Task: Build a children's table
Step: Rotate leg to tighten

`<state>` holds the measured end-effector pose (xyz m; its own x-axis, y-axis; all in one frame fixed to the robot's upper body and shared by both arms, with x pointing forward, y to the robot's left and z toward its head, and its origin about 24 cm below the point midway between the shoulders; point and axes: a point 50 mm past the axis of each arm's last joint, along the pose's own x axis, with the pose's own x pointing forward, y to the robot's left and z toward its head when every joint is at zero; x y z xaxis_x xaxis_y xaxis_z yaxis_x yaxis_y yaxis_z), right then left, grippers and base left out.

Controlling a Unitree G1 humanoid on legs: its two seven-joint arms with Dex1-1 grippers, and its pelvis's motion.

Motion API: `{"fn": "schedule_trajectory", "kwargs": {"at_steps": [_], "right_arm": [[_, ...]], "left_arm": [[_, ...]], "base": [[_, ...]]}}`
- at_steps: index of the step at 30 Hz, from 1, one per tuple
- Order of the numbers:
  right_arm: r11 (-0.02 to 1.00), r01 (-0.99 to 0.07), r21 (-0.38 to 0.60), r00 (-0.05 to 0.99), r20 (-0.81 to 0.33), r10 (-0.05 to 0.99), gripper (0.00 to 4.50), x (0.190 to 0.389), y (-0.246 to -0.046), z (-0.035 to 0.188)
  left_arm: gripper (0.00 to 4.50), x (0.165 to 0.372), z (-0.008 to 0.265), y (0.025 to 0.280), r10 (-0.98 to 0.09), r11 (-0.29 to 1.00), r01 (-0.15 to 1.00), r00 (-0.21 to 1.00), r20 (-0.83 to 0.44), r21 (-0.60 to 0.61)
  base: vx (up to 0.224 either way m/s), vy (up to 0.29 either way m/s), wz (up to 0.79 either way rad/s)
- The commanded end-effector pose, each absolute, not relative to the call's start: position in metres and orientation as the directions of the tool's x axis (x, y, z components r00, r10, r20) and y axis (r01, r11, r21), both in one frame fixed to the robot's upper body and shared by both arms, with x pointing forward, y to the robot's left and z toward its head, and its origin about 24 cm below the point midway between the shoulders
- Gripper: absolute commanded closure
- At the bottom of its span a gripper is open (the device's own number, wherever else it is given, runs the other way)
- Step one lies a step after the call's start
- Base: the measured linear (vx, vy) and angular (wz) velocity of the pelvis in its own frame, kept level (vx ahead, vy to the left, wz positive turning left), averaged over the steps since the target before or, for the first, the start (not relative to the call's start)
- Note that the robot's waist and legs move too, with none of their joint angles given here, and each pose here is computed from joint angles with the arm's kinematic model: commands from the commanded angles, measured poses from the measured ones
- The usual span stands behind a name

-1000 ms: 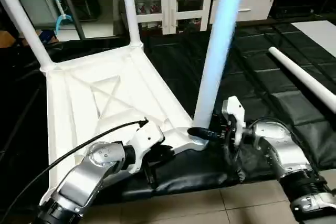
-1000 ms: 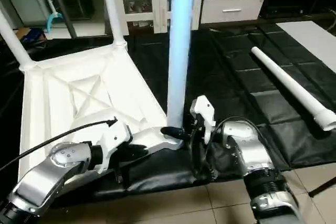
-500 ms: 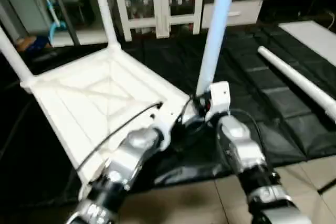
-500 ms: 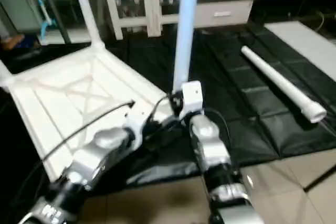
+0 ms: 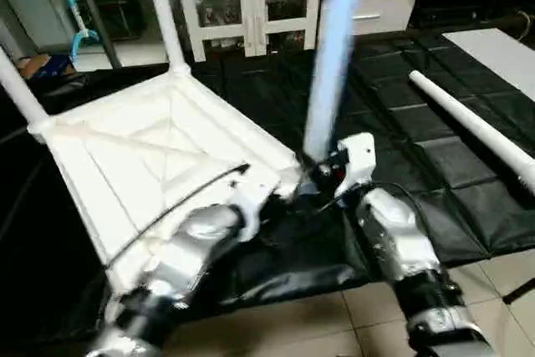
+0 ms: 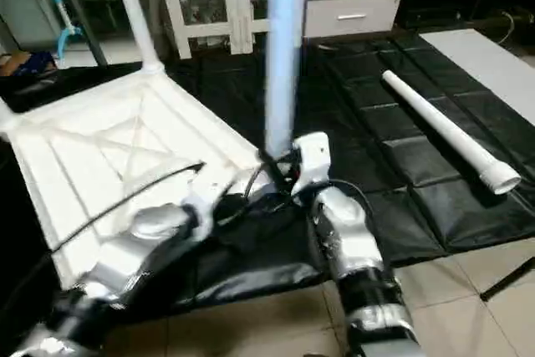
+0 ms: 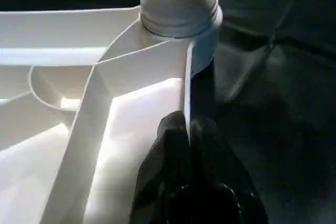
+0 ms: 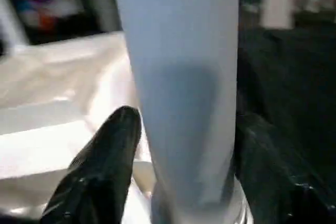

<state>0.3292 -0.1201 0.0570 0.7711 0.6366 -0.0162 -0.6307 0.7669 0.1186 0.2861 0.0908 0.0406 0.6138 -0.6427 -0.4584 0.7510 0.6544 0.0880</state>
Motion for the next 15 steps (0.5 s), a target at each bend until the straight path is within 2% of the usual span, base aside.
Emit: {"fn": "schedule_trajectory", "kwargs": {"at_steps": [1,5,8,10,12,15], "right_arm": [[0.672,-0.735,0.091,0.676,0.033,0.736,1.40,0.327,-0.122,0.075],[0.601,-0.798,0.048,0.601,-0.022,0.799,0.99,0.321,-0.137,0.075],[0.548,-0.836,0.030,0.546,-0.070,0.835,0.99,0.317,-0.146,0.074],[0.465,-0.884,0.042,0.453,-0.167,0.876,0.99,0.310,-0.155,0.064],[0.425,-0.904,0.053,0.408,-0.198,0.891,0.99,0.307,-0.158,0.059],[0.424,-0.904,0.051,0.406,-0.201,0.891,0.99,0.306,-0.156,0.056]], "left_arm": [[4.50,0.271,0.023,0.097,-0.649,0.613,0.789,0.532,-0.544,0.041],[4.50,0.261,0.023,0.102,-0.685,0.562,0.827,0.482,-0.546,0.025],[4.50,0.255,0.024,0.106,-0.700,0.538,0.843,0.451,-0.553,0.007],[4.50,0.249,0.025,0.111,-0.715,0.502,0.865,0.402,-0.572,-0.020],[4.50,0.247,0.026,0.111,-0.727,0.485,0.874,0.382,-0.570,-0.035],[4.50,0.244,0.029,0.110,-0.752,0.446,0.894,0.348,-0.560,-0.044]], "base": [[0.000,0.000,0.00],[0.046,-0.007,-0.01],[0.000,0.000,0.00],[0.000,0.000,0.00],[0.000,0.000,0.00],[0.000,0.000,0.00]]}}
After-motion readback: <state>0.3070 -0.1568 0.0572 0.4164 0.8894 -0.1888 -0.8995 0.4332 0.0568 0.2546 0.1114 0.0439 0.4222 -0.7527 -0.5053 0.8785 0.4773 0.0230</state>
